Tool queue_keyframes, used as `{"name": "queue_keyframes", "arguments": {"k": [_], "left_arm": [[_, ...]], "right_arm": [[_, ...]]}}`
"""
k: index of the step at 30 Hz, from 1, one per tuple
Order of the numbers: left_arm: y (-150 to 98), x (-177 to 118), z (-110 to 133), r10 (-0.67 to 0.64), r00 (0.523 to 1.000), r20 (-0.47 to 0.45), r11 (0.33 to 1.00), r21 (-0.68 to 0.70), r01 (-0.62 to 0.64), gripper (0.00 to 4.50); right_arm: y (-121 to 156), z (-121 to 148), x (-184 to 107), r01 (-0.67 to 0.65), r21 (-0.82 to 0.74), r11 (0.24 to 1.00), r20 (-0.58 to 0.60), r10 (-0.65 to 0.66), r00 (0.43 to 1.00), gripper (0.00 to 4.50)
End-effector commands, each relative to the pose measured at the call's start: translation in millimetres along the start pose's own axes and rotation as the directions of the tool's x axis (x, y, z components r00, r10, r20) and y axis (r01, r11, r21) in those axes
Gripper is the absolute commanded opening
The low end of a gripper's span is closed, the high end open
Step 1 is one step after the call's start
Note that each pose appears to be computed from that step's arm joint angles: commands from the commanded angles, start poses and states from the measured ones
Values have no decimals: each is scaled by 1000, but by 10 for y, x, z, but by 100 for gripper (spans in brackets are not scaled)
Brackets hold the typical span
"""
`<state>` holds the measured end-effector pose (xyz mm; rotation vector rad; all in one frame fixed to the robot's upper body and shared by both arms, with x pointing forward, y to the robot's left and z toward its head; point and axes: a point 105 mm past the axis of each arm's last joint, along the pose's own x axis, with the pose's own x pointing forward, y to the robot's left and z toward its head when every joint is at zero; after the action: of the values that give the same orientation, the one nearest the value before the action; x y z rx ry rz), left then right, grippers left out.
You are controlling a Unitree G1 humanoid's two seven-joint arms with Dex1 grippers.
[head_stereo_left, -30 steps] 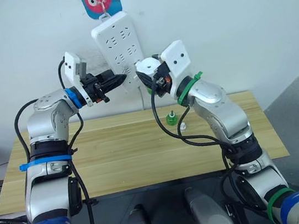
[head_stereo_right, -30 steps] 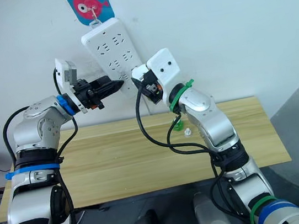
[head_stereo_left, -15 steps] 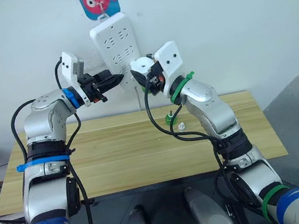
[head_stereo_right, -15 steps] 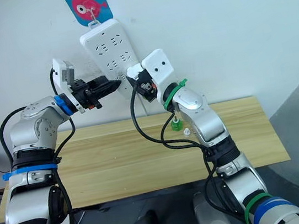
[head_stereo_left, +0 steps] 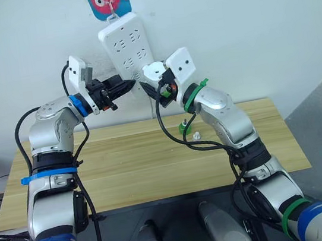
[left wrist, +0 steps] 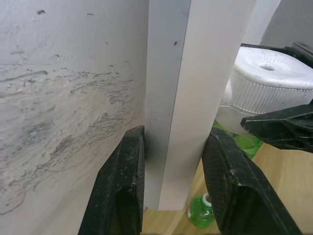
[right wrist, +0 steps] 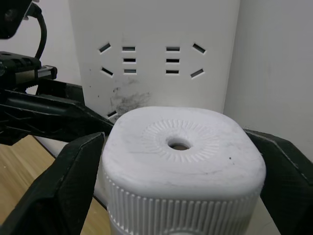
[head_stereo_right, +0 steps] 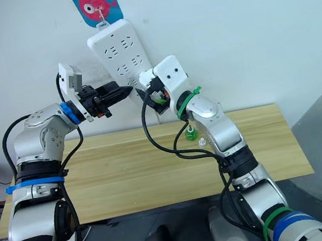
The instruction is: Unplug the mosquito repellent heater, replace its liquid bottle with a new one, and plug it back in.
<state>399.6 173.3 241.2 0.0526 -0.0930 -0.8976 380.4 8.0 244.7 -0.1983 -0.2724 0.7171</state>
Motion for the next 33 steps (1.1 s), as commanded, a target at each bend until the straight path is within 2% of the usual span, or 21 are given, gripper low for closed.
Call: {"name": "queue_keyframes", "arguments": {"k": [1,10,13,16,33], "left_arm": [[75,-52,100,37,999,20,999,30,-38,133],[79,-49,87,36,999,17,999,31,-37,133],[71,-41,86,33,999,18,999,30,-33,133],[71,-40,93,32,999,20,999,29,-33,133],[57,-34,107,24,999,24,999,21,-25,133]], "right_arm": [[-23,209,-102,5,-10,1000,50,-5,999,450],[-20,252,-198,32,48,998,26,-33,999,450],[-10,258,-174,41,64,997,31,-44,999,391],[25,248,-147,35,77,996,26,-37,999,291],[192,222,9,-25,111,993,25,22,999,289]]}}
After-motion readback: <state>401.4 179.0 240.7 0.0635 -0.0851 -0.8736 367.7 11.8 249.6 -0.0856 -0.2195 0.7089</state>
